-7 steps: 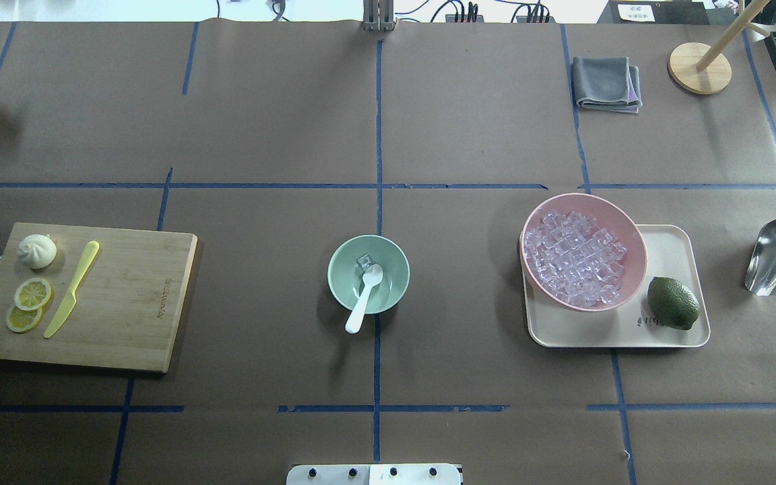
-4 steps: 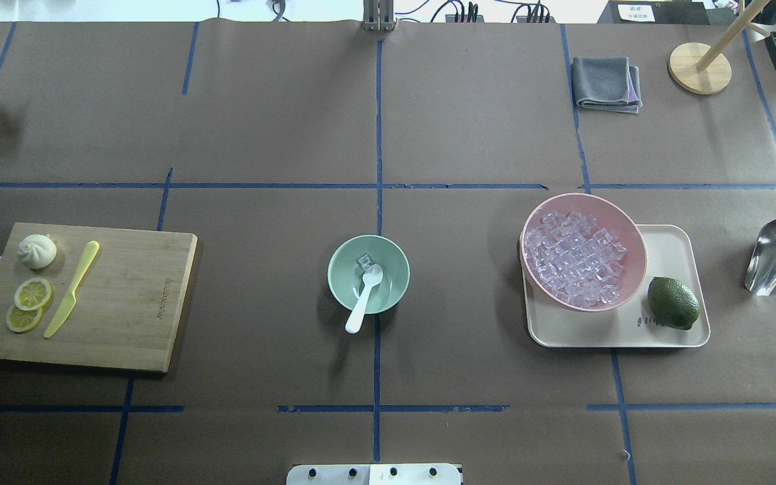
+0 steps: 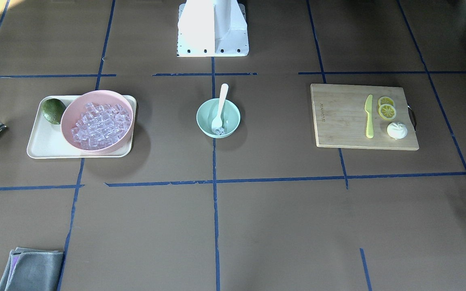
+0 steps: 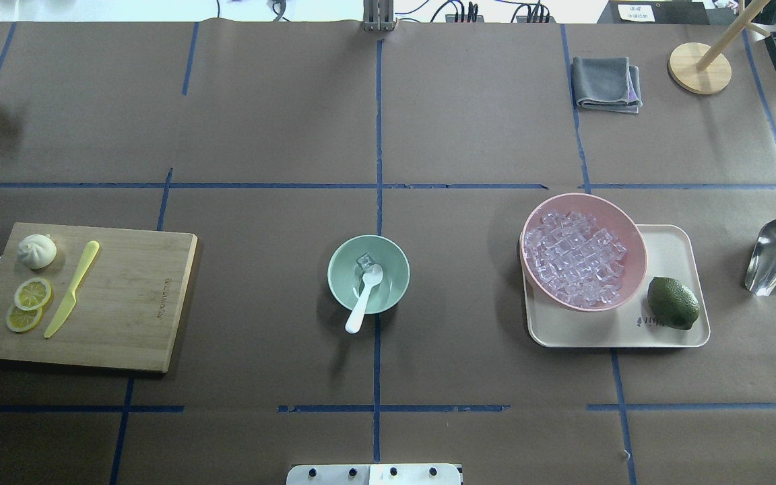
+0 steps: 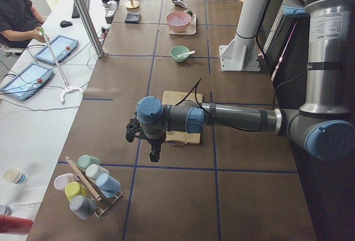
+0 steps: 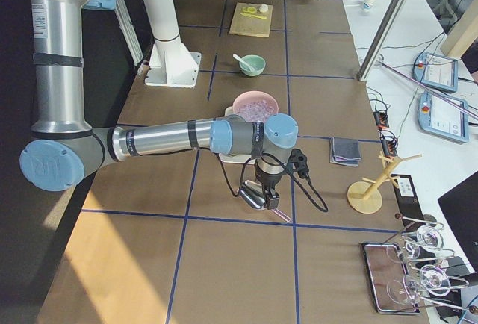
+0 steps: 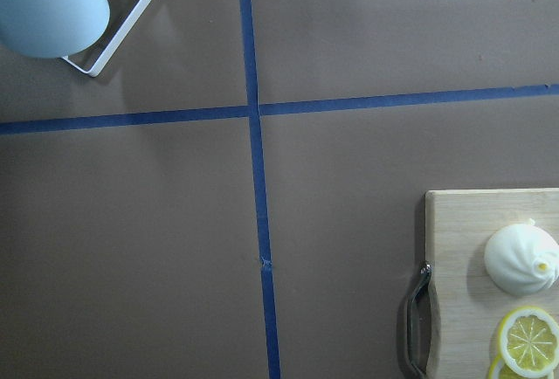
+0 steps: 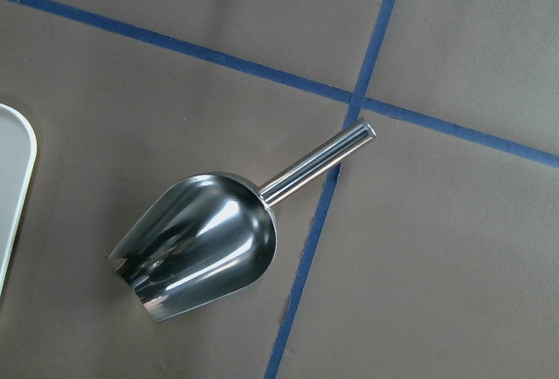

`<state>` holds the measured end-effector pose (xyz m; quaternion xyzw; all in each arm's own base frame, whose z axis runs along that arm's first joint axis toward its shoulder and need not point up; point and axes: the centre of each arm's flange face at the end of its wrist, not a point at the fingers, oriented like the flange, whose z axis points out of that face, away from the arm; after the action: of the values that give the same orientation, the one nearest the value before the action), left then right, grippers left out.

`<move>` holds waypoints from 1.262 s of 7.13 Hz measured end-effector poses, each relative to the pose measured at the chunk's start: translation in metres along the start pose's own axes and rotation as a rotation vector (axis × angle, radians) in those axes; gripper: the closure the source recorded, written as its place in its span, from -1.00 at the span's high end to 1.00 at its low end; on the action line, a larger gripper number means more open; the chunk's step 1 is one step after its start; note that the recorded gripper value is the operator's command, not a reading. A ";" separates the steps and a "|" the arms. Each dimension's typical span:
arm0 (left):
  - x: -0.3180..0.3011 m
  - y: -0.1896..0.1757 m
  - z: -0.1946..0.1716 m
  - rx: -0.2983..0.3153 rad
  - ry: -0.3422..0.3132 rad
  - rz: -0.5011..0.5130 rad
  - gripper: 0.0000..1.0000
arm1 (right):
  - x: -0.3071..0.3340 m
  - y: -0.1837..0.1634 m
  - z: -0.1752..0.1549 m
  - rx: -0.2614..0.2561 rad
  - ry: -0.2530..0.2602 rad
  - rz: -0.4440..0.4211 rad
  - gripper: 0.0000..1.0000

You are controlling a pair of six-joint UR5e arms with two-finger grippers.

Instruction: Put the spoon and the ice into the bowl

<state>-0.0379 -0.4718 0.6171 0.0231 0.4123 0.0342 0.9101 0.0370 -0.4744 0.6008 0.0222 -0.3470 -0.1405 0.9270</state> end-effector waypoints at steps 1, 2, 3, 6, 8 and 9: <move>-0.001 0.001 0.001 0.000 0.000 -0.001 1.00 | 0.001 0.002 0.002 -0.004 -0.003 0.007 0.98; -0.001 0.002 0.001 0.000 0.000 -0.003 1.00 | 0.002 0.003 0.003 -0.006 -0.005 0.010 0.98; -0.003 0.007 0.003 -0.004 0.003 -0.010 1.00 | 0.003 0.004 0.005 -0.008 -0.008 0.013 0.98; -0.011 0.029 0.013 -0.026 0.004 -0.029 1.00 | 0.004 0.006 0.008 -0.014 -0.017 0.020 0.99; -0.014 0.036 0.019 -0.043 -0.001 -0.034 1.00 | 0.005 0.011 0.010 -0.015 -0.021 0.020 0.99; -0.014 0.038 0.019 -0.044 -0.002 -0.032 1.00 | 0.006 0.015 0.012 -0.018 -0.021 0.023 0.99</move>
<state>-0.0340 -0.4357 0.6425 -0.0037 0.4109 0.0288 0.9112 0.0371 -0.4613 0.6161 0.0082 -0.3558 -0.1330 0.9250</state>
